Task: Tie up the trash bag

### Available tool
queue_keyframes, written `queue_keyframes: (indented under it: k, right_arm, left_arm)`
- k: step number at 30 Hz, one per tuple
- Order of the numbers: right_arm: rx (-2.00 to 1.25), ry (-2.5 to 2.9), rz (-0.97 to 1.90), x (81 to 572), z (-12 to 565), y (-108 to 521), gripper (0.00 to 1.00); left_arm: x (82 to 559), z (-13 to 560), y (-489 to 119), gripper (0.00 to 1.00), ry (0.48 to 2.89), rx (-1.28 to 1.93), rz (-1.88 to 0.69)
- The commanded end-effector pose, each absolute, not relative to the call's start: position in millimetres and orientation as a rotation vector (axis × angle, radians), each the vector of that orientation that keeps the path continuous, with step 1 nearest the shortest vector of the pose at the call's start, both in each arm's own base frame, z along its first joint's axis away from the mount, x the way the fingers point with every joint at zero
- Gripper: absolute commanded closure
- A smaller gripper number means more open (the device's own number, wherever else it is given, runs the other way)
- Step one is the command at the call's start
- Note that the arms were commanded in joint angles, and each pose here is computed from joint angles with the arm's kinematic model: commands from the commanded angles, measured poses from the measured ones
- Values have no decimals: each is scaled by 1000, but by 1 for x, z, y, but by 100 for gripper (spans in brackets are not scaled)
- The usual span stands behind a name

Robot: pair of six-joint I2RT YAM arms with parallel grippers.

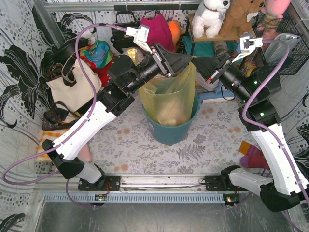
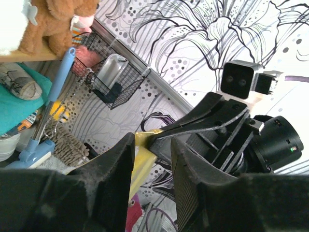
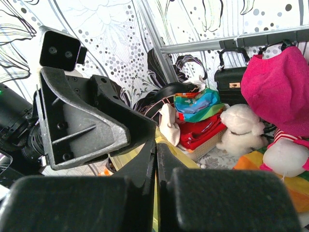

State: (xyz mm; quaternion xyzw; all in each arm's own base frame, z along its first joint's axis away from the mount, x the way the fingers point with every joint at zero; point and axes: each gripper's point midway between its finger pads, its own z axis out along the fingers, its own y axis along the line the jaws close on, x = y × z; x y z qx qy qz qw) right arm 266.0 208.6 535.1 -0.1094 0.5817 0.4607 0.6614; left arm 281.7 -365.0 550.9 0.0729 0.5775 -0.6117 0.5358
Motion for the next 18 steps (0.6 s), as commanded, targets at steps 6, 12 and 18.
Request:
queue_keyframes:
  k: [6,12,18]
  right_arm:
    - [-260,1241,1066,252,552,206,100]
    - [-259,1242,1071,253,552,207,100]
    - [-257,1237,1071,252,553,206,100]
  left_arm:
    - [281,574,-348,52,1307,100,-1446]
    - [280,574,-355,54,1307,122,-1481]
    - [287,567,-357,55,1329,107,-1491]
